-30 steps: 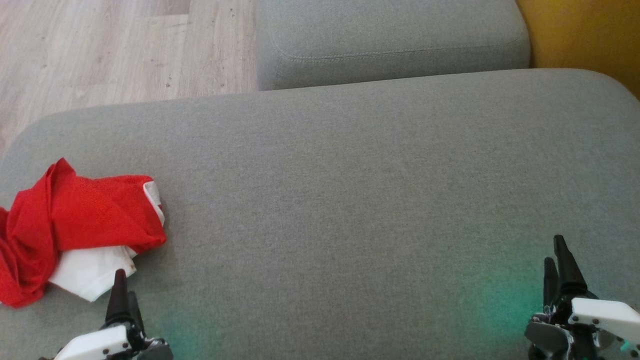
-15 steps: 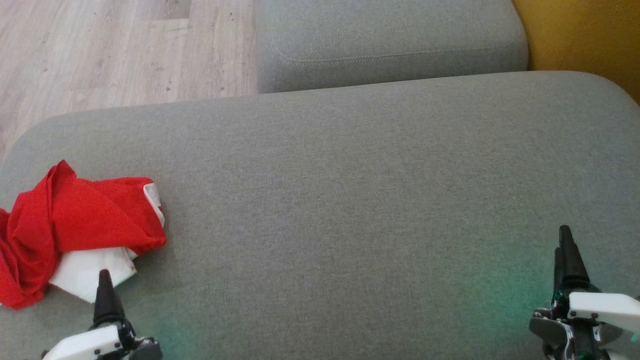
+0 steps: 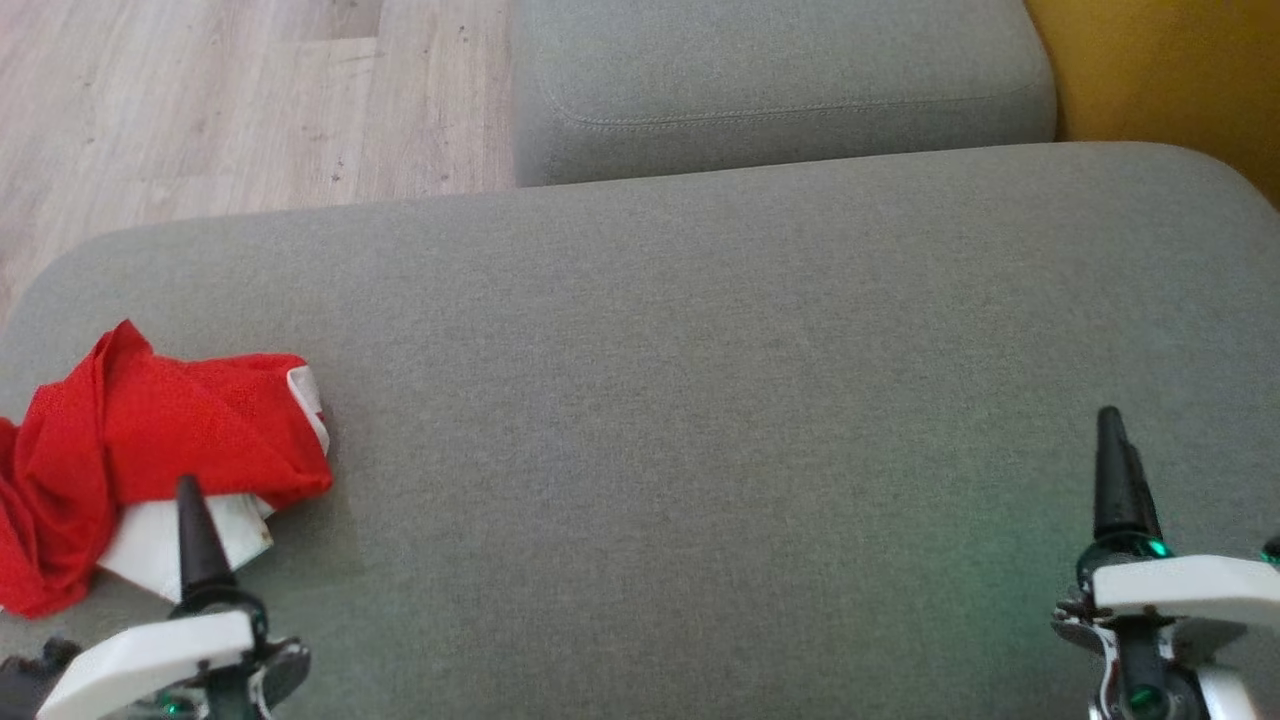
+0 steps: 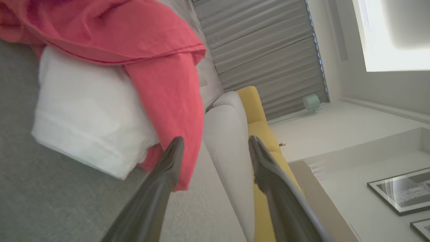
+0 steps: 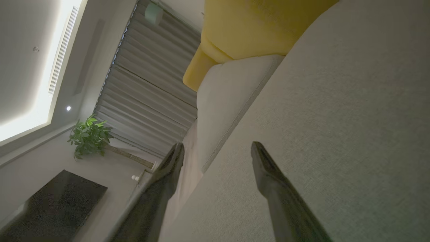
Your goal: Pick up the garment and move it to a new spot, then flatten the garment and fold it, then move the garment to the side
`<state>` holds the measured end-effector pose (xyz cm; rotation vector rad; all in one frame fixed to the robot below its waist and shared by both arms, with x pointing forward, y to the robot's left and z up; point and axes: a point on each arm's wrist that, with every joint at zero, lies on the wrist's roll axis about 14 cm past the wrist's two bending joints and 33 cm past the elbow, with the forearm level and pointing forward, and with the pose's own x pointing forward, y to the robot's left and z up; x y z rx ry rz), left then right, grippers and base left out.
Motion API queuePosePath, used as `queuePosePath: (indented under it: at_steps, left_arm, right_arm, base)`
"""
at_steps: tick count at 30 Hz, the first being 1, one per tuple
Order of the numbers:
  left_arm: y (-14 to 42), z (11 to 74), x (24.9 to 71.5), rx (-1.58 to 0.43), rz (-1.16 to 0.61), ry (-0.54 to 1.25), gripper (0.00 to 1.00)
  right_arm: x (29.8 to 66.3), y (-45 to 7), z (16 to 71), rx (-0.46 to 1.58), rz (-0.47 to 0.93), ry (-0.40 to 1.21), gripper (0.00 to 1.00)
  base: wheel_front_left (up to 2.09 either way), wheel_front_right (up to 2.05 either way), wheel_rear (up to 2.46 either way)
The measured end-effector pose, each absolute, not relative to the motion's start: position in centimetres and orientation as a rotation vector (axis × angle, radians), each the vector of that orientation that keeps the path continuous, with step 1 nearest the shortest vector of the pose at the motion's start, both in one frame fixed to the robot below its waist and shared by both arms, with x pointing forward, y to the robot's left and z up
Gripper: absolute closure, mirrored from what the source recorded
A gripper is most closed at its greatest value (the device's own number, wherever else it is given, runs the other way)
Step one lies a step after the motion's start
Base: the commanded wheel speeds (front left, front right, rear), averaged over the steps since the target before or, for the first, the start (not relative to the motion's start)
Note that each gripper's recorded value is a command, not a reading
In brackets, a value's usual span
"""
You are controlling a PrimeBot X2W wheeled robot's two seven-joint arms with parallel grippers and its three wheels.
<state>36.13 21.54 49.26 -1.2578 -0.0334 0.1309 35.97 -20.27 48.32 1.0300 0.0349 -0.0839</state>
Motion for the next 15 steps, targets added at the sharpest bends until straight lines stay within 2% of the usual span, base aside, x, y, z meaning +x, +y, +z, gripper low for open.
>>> queuePosePath:
  at_steps: [9, 15]
  left_arm:
    - [19.0, 49.7, 36.3, -1.076, 0.092, 0.023, 0.00]
    - [17.4, 50.5, 36.2, -0.880, 0.048, 0.025, 0.00]
  right_arm:
    - [36.3, -18.6, 50.1, 0.844, -0.006, 0.007, 0.00]
    - [36.4, -17.6, 51.0, 0.702, 0.038, -0.012, 0.00]
  base:
    - [0.00, 0.00, 0.00]
    - [0.00, 0.00, 0.00]
